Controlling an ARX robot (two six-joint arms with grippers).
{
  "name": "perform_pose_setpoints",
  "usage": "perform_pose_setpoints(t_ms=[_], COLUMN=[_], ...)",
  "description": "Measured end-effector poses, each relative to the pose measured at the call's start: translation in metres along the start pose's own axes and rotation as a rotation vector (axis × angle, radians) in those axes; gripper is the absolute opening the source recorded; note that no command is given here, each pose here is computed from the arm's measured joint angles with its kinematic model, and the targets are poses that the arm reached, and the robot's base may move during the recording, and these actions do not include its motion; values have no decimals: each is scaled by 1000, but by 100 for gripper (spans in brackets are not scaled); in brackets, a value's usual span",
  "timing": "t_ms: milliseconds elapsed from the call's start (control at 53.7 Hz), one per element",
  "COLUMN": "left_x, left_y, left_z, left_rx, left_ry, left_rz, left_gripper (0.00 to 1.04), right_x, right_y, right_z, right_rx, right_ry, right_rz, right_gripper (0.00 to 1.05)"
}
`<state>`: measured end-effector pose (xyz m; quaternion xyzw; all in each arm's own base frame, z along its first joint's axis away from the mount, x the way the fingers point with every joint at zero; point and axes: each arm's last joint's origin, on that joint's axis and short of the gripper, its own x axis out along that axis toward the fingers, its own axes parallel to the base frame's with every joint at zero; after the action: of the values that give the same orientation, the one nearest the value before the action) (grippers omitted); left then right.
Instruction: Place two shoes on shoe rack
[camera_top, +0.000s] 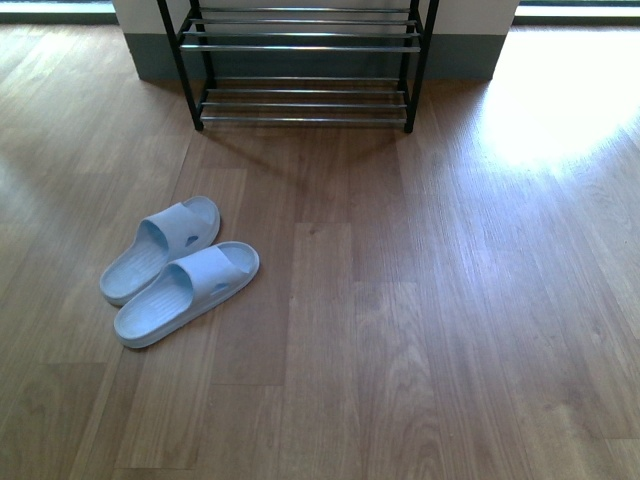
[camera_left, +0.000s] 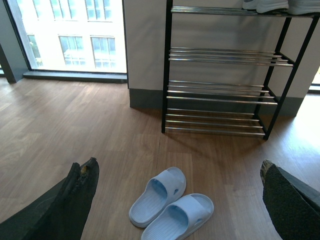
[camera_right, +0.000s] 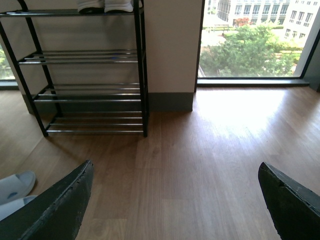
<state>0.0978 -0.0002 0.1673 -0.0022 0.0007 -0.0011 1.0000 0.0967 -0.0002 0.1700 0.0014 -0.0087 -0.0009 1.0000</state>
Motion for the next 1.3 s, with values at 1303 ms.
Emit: perform_pose_setpoints(t_ms=[1303], left_x=[0], left_y=[0], left_z=[0], left_rx=[0], left_ry=[0], left_rz=[0], left_gripper=[95], right_x=[71], right_y=[71], right_z=[6], right_rx=[-43], right_ry=[333], right_rz=[207], right_gripper=[96])
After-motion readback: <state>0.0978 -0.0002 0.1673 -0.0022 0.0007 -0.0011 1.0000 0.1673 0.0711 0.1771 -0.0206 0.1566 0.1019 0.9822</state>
